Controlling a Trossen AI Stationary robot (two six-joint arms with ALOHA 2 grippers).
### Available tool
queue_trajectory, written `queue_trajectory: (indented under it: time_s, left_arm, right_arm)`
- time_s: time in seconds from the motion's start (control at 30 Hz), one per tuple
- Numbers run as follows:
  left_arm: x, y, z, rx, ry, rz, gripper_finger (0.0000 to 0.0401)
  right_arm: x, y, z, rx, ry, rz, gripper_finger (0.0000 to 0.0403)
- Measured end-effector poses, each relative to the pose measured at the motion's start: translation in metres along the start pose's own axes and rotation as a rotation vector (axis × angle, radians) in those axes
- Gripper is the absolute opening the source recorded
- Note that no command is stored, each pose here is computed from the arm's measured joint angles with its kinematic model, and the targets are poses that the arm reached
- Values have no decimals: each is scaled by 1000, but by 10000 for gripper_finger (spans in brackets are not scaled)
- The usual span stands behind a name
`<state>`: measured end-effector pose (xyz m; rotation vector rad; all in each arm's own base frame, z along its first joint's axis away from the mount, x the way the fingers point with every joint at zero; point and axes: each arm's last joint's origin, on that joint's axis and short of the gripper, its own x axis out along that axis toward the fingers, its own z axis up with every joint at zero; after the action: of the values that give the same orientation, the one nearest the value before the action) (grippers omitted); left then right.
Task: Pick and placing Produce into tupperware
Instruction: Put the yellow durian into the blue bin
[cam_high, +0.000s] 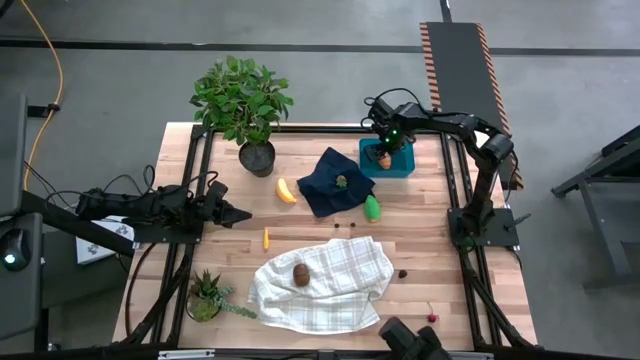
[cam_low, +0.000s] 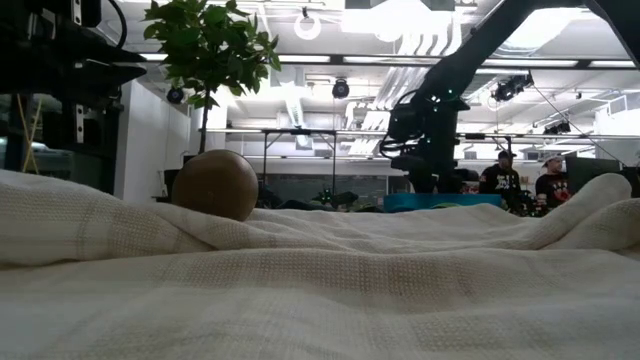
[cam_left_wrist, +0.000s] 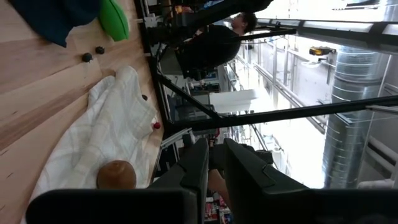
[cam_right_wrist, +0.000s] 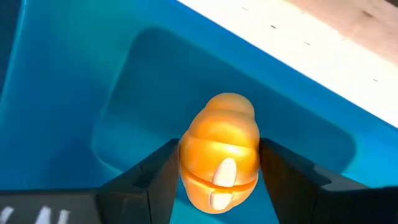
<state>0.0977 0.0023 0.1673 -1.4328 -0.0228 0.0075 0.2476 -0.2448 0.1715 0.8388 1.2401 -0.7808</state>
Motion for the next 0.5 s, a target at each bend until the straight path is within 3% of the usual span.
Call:
queue_trajectory:
  time_s: [0.5]
  left_arm:
    - [0, 0, 0, 0, 0, 0, 40]
  right_arm:
    - [0, -5, 2, 33, -3, 4, 197]
